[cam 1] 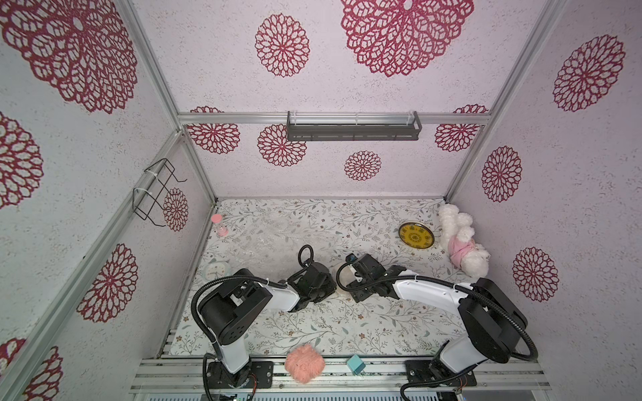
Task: Unpack dinner plates from bubble wrap
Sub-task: Unwrap the bubble wrap at the center of the board.
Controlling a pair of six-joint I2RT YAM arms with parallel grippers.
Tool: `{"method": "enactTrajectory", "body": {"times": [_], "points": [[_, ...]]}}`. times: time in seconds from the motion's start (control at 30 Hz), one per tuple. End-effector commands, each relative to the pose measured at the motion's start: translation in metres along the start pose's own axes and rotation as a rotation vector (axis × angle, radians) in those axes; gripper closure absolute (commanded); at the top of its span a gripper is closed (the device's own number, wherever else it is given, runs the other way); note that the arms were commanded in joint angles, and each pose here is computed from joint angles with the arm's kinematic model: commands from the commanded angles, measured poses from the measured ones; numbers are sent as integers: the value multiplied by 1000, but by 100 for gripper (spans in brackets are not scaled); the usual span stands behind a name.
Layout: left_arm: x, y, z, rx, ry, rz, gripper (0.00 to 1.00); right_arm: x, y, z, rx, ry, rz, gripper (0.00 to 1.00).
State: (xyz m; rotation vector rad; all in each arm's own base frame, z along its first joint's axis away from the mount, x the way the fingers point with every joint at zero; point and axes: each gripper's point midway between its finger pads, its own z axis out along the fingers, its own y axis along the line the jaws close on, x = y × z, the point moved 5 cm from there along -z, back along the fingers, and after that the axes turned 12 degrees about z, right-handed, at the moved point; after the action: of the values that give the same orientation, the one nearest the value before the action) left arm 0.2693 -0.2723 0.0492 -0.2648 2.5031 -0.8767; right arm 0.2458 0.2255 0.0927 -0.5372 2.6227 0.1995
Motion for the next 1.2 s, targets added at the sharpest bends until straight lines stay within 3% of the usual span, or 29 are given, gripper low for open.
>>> {"method": "enactTrajectory", "body": {"times": [0.0,0.27,0.33,0.4,0.47,0.73,1.17], "points": [[4,1,-4,-30,20,18,89,-14,2,-2,2,-45,-13,27],[2,-2,-5,-29,19,26,90,-17,4,6,2,-59,-12,41],[2,-2,-5,-28,20,27,91,-16,5,9,-5,-58,-12,49],[2,-2,-6,-29,21,27,91,-16,6,10,-14,-65,-6,65],[2,-2,-6,-29,21,27,91,-17,6,9,-20,-71,1,74],[3,-1,-5,-33,21,26,92,-24,6,0,-64,-115,41,93],[5,2,-5,-41,23,23,93,-44,-12,-30,-232,-205,228,100]]}}
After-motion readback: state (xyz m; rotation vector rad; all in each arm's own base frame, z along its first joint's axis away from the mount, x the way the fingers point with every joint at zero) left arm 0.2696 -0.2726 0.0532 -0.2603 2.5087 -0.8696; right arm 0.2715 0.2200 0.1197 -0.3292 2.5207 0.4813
